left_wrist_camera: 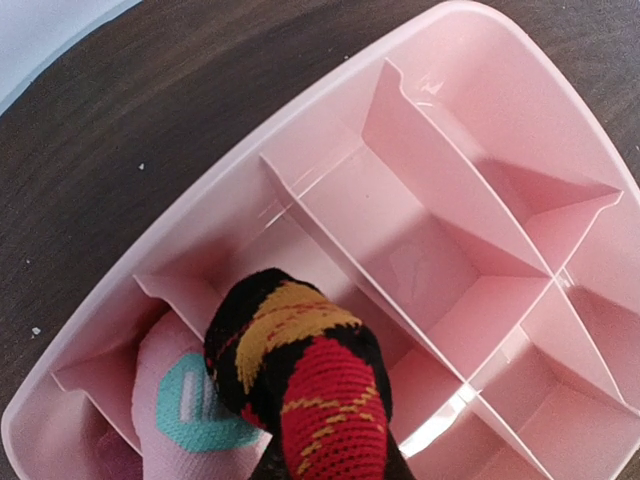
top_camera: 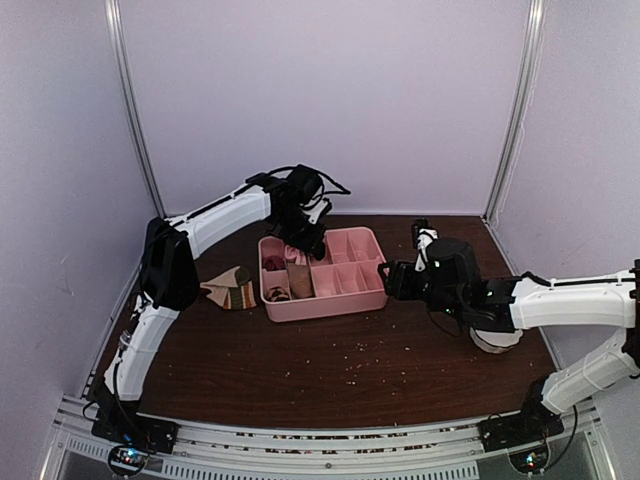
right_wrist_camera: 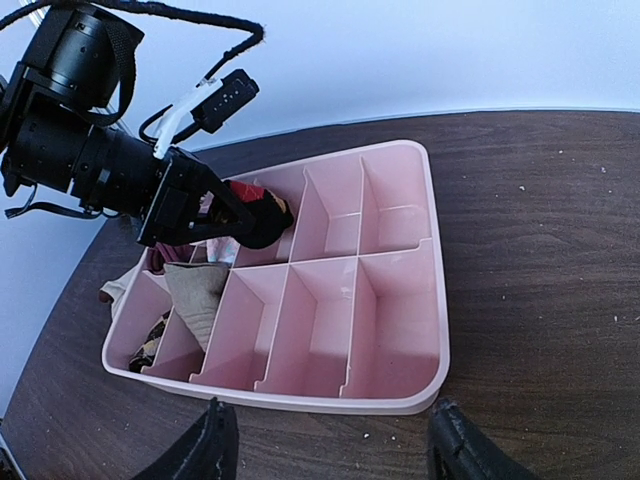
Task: Roll the socks
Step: Place the sock in the storage box.
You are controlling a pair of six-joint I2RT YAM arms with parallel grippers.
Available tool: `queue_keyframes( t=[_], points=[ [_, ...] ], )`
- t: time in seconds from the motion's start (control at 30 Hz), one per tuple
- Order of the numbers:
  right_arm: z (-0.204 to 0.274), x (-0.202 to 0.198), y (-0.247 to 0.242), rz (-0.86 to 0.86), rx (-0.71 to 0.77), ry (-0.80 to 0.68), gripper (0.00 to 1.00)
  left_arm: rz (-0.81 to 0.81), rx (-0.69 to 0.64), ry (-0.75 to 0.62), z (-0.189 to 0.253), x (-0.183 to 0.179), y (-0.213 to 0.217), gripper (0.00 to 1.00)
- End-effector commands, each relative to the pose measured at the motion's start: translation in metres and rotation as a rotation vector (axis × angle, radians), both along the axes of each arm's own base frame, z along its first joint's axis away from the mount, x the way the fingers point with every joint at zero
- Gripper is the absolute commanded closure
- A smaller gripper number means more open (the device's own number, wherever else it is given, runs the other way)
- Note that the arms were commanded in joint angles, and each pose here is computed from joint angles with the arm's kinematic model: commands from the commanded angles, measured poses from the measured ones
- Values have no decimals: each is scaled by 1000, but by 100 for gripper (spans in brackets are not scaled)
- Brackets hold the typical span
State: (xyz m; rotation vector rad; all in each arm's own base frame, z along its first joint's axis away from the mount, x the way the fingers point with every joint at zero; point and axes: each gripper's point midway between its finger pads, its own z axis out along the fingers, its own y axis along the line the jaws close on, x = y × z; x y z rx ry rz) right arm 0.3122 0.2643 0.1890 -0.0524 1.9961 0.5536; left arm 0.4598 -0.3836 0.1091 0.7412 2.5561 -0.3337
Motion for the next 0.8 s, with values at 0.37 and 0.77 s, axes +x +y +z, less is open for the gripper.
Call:
queue_keyframes(
  t=[0.37, 0.77],
  points=[
    [-18, 0, 8, 22, 51, 45, 38, -72, -130, -43, 16, 7, -32, 100],
    [-21, -2, 6, 19, 53, 52, 39, 46, 78, -63, -12, 19, 18, 100]
  ],
)
